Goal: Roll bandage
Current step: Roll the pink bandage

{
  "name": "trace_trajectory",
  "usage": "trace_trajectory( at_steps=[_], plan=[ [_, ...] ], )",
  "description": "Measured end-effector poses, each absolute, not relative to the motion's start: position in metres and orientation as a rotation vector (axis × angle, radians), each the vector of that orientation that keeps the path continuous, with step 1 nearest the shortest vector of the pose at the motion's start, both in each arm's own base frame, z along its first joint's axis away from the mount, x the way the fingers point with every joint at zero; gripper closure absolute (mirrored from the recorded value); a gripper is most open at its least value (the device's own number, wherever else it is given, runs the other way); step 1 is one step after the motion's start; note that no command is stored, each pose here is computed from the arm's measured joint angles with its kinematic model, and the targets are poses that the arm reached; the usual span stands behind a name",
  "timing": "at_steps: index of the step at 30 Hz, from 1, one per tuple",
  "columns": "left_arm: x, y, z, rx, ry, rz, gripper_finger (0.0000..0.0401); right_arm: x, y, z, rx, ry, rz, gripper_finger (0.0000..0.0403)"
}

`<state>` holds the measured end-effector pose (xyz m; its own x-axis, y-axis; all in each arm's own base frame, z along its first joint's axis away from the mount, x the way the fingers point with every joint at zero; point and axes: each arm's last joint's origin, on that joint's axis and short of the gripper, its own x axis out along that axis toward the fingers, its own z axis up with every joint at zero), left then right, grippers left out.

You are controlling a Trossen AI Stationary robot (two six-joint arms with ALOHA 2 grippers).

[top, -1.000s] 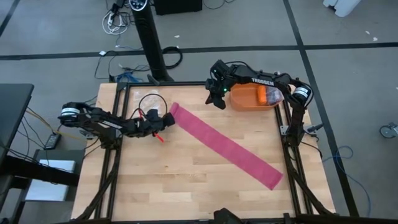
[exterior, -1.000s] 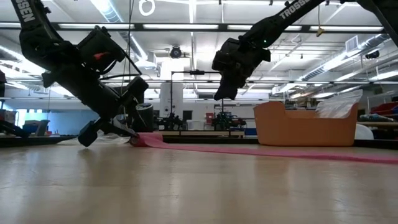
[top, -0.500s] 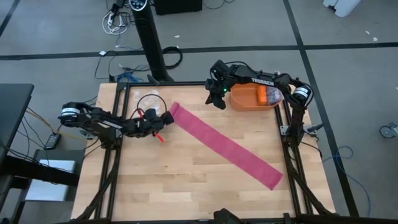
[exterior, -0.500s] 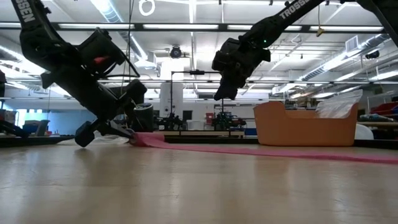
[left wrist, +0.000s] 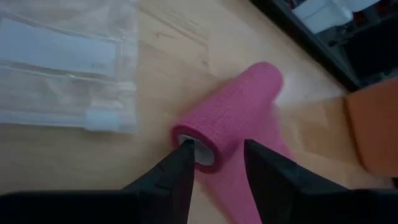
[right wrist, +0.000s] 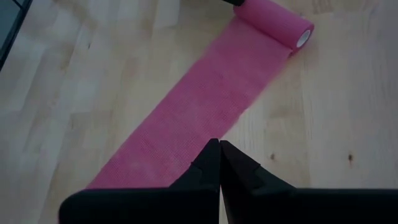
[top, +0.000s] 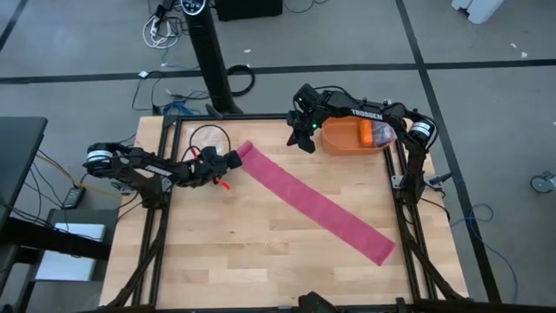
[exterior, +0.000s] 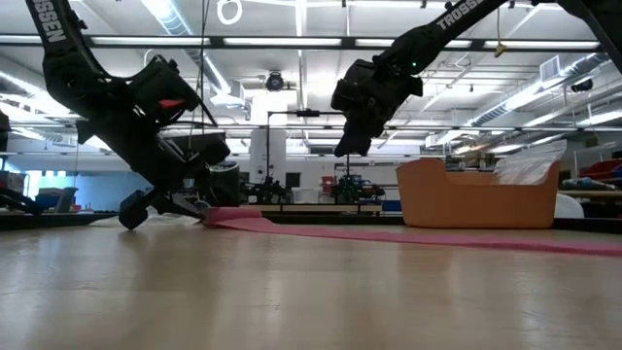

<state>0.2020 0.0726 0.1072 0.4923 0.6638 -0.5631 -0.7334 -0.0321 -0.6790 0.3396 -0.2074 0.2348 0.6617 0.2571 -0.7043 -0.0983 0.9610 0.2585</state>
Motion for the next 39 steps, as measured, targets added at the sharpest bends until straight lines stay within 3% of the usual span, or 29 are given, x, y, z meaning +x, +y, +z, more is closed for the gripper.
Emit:
trace_trajectory(
  at_steps=[39],
  plan=[
    [0.2099, 0.082, 0.1081, -1.089, 0.026, 1.049, 0.0254, 0.3455, -0.1984, 0.2349, 0.189, 0.823, 0.228, 0.04]
  ],
)
